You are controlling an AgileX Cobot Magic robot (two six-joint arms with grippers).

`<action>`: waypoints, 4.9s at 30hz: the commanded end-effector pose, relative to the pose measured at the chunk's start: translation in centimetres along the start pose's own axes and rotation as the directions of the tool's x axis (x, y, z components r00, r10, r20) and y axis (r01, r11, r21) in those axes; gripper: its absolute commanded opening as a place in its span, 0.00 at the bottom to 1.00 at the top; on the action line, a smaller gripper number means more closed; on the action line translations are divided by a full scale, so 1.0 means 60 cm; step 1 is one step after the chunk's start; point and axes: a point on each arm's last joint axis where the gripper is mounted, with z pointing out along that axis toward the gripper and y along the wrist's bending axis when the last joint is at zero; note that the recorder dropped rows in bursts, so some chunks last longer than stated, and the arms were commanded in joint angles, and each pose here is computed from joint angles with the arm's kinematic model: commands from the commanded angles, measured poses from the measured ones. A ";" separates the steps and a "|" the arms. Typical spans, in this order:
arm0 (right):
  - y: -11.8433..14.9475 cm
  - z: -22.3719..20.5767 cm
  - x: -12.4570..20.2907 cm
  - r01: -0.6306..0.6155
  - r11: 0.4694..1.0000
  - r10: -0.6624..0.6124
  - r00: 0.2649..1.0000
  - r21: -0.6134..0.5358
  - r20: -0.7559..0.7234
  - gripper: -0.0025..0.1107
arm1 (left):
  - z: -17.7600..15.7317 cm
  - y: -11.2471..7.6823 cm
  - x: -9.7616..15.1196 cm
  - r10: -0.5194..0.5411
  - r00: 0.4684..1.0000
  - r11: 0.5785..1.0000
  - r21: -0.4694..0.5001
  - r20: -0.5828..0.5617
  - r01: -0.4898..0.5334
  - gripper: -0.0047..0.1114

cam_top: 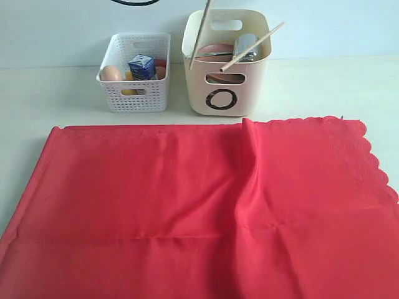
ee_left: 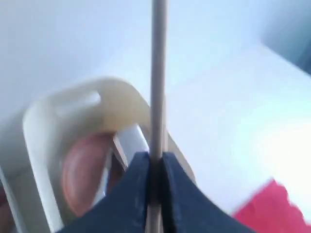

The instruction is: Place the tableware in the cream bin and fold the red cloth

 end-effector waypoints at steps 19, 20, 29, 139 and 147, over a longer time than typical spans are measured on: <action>-0.001 0.000 0.001 0.009 1.000 -0.009 1.000 0.000 0.007 0.02 | 0.112 0.100 0.041 -0.063 0.958 0.989 -0.111 0.280 0.097 0.55; -0.001 0.000 0.001 0.009 1.000 -0.009 1.000 0.000 0.007 0.02 | 0.109 0.099 0.041 -0.067 0.962 0.989 -0.107 0.263 0.098 0.57; -0.001 0.000 0.001 0.009 1.000 -0.009 1.000 0.000 0.007 0.02 | 0.009 0.075 -0.012 -0.068 0.988 0.995 -0.068 0.137 0.078 0.36; 0.106 0.254 0.096 -0.096 0.938 -0.226 0.556 -0.332 -0.800 0.02 | -0.140 -0.145 0.264 -0.107 0.700 0.972 -0.223 -0.706 -0.077 0.04; 0.081 0.217 -0.007 0.065 0.987 -0.141 0.797 -0.148 -0.588 0.02 | -0.069 -0.225 0.253 -0.030 0.754 0.989 -0.131 -0.657 -0.074 0.04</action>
